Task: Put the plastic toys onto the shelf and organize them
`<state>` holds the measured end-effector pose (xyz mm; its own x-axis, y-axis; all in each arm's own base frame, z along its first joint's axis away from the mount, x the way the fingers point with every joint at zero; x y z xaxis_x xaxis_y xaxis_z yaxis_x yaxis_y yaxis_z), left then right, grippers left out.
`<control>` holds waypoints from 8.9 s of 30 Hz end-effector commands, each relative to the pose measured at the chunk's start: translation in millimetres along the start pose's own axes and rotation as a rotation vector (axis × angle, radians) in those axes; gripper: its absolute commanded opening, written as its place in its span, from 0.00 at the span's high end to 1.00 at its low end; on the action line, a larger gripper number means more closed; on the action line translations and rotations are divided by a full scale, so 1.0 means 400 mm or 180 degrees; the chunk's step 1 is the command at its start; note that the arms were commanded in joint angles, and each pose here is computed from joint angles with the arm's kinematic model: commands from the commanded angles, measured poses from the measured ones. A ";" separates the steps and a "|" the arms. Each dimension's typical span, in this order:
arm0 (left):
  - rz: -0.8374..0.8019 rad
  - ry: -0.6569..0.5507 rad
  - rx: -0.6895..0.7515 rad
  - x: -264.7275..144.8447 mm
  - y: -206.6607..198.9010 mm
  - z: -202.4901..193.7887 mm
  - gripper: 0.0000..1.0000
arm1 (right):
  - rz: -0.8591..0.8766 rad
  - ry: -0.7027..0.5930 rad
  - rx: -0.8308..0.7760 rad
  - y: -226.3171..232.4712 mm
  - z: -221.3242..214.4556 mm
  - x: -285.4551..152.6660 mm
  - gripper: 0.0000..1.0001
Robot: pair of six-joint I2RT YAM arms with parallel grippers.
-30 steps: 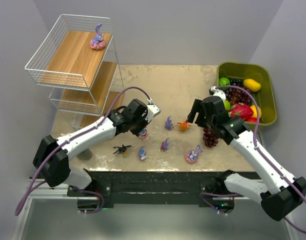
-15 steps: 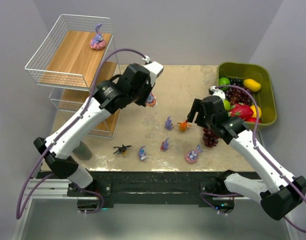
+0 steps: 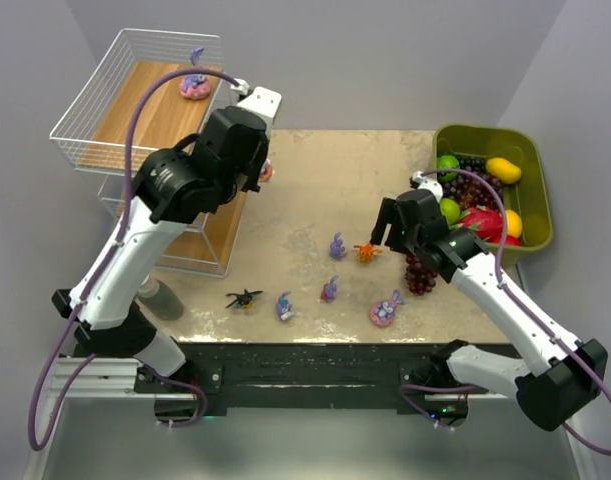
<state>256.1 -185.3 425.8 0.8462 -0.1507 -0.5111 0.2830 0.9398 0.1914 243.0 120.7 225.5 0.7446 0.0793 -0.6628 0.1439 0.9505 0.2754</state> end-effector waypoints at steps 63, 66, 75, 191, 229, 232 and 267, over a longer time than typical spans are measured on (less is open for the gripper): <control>-0.0592 -0.0889 -0.0566 -0.277 0.108 0.045 1.00 | 0.3087 -0.2729 -0.2860 0.763 0.274 -0.370 0.12; -0.0606 -0.0888 -0.0559 -0.278 0.107 0.045 1.00 | 0.3103 -0.2666 -0.2866 0.764 0.268 -0.364 0.14; -0.0610 -0.0865 -0.0562 -0.276 0.105 0.042 1.00 | 0.3137 -0.2627 -0.2766 0.781 0.270 -0.361 0.44; 0.1286 -0.1420 -0.1783 -0.409 0.392 -0.171 0.00 | 0.4379 -0.2355 -0.0492 1.118 0.363 -0.159 0.43; 0.1240 -0.1458 -0.1735 -0.414 0.392 -0.161 0.01 | 0.4317 -0.2475 -0.0667 1.076 0.400 -0.240 0.24; 0.1226 -0.1456 -0.1706 -0.411 0.389 -0.157 0.00 | 0.4299 -0.2461 -0.0677 1.067 0.398 -0.247 0.22; -0.0832 -0.0292 -0.0796 -0.099 -0.003 -0.287 0.07 | 0.2238 -0.0583 -0.1157 0.460 -0.002 -0.101 0.23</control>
<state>169.8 -100.8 393.3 0.9167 -0.2152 -0.3367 0.2024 0.9766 -0.0731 248.0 310.5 317.3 0.6555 0.7146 -0.2443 -0.6537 0.6989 0.2902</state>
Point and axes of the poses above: each gripper's point midway between its finger pads, its own x axis out along the fingers, its own y axis along the line the jaws close on, z = x × y, the point moved 5 cm from there along -x, back along the fingers, and after that the axes turned 1 degree about x, right-handed, at the moved point
